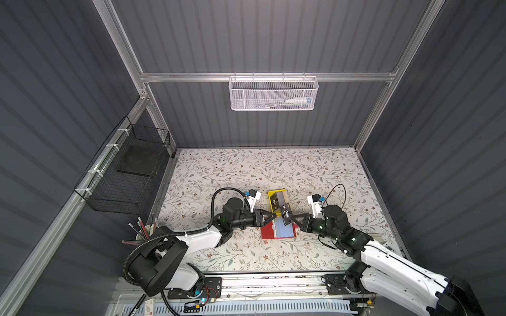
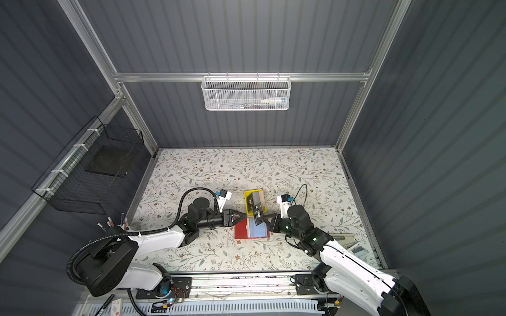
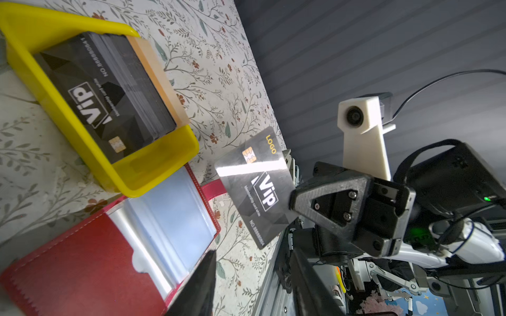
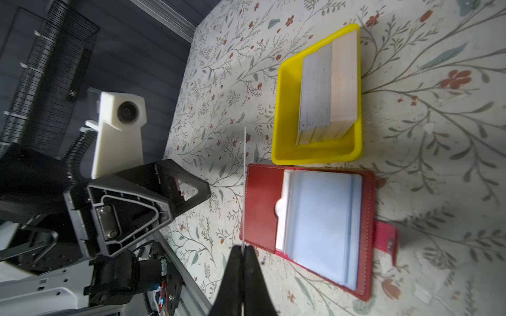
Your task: Put the credit cards into the card holder
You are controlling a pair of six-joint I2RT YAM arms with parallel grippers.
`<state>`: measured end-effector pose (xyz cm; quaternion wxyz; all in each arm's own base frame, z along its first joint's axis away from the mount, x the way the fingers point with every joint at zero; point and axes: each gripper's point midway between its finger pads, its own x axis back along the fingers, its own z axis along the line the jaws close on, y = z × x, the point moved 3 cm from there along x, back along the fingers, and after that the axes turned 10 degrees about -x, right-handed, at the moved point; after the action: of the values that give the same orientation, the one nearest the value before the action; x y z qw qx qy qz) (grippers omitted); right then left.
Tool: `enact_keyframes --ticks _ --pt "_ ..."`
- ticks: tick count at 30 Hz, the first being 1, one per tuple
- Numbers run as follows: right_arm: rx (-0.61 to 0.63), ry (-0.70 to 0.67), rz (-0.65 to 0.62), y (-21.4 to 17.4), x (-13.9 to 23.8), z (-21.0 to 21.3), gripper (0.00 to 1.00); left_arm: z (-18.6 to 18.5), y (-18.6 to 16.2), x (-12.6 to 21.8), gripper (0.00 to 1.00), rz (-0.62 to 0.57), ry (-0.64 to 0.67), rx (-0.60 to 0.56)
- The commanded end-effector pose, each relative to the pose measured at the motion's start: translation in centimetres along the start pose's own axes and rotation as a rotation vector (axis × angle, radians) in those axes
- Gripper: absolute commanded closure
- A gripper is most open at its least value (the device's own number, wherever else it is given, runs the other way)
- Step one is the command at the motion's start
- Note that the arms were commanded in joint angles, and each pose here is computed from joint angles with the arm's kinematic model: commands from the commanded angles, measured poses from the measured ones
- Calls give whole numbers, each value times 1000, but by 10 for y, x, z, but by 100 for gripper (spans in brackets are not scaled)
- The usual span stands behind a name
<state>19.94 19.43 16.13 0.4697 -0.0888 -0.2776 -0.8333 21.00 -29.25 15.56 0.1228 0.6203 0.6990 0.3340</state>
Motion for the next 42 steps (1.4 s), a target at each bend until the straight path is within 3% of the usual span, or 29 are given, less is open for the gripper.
enact_keyframes --ticks 1,12,26,42 --pt "-37 106 -23 0 9 15 98 -18 3 0 53 -19 -77 -21" --pt "-111 276 -12 -8 19 24 96 -25 5 -9 53 -34 -156 14" --pt "-132 350 -25 -8 21 28 95 -30 4 -13 60 -31 -182 63" --pt "-156 359 -18 -10 13 21 93 -35 9 -17 76 -84 -229 117"
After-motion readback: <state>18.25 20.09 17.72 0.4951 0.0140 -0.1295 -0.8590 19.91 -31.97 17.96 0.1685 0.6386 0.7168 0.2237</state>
